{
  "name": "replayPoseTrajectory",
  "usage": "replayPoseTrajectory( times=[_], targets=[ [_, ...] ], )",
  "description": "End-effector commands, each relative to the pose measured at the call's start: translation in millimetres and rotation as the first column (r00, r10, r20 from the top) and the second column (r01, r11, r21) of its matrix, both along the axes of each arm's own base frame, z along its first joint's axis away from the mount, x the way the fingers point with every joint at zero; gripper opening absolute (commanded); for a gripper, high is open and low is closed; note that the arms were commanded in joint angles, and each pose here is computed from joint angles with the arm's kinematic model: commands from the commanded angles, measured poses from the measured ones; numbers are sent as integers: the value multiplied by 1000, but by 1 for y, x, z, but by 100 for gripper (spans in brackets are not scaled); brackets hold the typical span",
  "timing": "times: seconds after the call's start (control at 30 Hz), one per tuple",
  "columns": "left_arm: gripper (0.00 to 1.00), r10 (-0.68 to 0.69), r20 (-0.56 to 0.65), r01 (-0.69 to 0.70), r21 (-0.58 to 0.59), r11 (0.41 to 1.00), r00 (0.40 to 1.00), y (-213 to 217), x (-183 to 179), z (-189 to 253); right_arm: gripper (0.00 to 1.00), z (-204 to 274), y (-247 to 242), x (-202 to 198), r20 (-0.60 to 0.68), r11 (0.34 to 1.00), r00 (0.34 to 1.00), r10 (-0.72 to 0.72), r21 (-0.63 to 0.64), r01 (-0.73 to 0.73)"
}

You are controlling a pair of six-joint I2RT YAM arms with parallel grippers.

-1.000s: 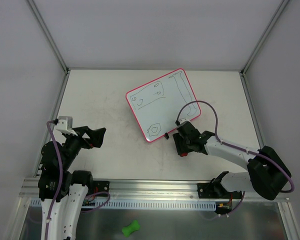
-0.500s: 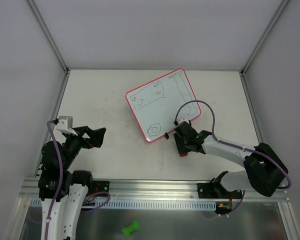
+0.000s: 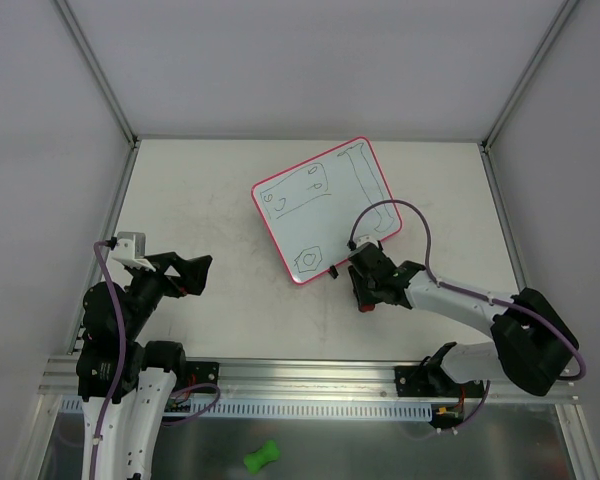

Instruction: Erase the whiteboard

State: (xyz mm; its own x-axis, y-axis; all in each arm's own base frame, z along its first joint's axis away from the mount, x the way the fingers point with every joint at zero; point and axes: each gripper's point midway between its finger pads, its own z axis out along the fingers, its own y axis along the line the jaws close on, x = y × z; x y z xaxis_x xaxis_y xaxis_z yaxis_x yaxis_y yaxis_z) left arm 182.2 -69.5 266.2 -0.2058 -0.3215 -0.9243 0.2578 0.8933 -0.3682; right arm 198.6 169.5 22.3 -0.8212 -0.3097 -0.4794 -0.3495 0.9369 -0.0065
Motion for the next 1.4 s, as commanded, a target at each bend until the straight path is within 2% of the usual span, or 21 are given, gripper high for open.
replayPoseTrajectory(
  times=[0.0, 0.27, 0.4, 0.47, 0.53, 0.6, 0.63, 0.7, 0.77, 0.8, 0.83, 0.87, 0.9, 1.0, 1.17, 1.2, 1.27, 1.37],
  targets=[
    [99, -22, 5, 22, 21, 1000, 1000, -2, 3, -1, 0, 36, 13, 19, 120, 998, 993, 2, 58, -9],
    [99, -23, -10, 23, 21, 1000, 1000, -3, 4, -4, 0, 100, 38, 45, 276, 987, 960, 41, 139, -82],
    [99, -67, -33, 67, 24, 997, 997, -9, 5, -8, 0, 147, 70, 69, 355, 970, 929, 107, 166, -175],
    [99, -88, -53, 89, 7, 996, 995, -14, 6, -8, 0, 156, 84, 77, 369, 963, 920, 131, 173, -206],
    [99, -66, -142, 54, -81, 995, 988, -15, 18, -17, 0, 181, 101, 87, 419, 946, 898, 136, 215, -243],
    [99, -167, -225, 128, -181, 975, 960, -35, 28, -31, 0, 190, 112, 96, 445, 940, 887, 124, 235, -249],
    [99, -188, -191, 148, -207, 967, 964, -40, 36, -24, 0, 198, 116, 100, 463, 934, 879, 116, 249, -255],
    [99, -201, -211, 143, -262, 954, 957, -44, 46, -39, 0, 214, 128, 108, 486, 924, 867, 113, 269, -272],
    [99, -195, -161, 146, -275, 950, 967, -44, 59, -39, 0, 223, 139, 117, 506, 915, 854, 119, 277, -291],
    [99, -203, -183, 143, -298, 944, 962, -47, 64, -46, 0, 227, 144, 118, 512, 910, 849, 132, 277, -309],
    [99, -212, -173, 151, -310, 939, 962, -49, 69, -45, 0, 229, 149, 117, 514, 903, 844, 154, 273, -331],
    [99, -227, -112, 182, -317, 931, 967, -51, 77, -35, 0, 233, 152, 118, 524, 898, 835, 166, 269, -348],
    [99, -261, -141, 199, -349, 916, 955, -57, 82, -47, 0, 235, 157, 120, 529, 894, 830, 177, 265, -361],
    [99, -291, -99, 230, -398, 888, 952, -61, 101, -46, 0, 237, 167, 123, 537, 883, 819, 205, 259, -391],
    [99, -347, -2, 319, -387, 865, 938, -68, 119, -32, 0, 240, 177, 132, 573, 877, 795, 201, 256, -406],
    [98, -353, 5, 326, -392, 860, 936, -69, 125, -30, 0, 240, 178, 135, 578, 877, 792, 197, 256, -406],
    [82, -360, 59, 354, -380, 854, 931, -70, 132, -17, 0, 238, 185, 140, 585, 876, 786, 199, 252, -410],
    [81, -365, 79, 367, -377, 851, 928, -71, 150, -5, 0, 236, 193, 146, 590, 877, 779, 210, 239, -417]
  ],
)
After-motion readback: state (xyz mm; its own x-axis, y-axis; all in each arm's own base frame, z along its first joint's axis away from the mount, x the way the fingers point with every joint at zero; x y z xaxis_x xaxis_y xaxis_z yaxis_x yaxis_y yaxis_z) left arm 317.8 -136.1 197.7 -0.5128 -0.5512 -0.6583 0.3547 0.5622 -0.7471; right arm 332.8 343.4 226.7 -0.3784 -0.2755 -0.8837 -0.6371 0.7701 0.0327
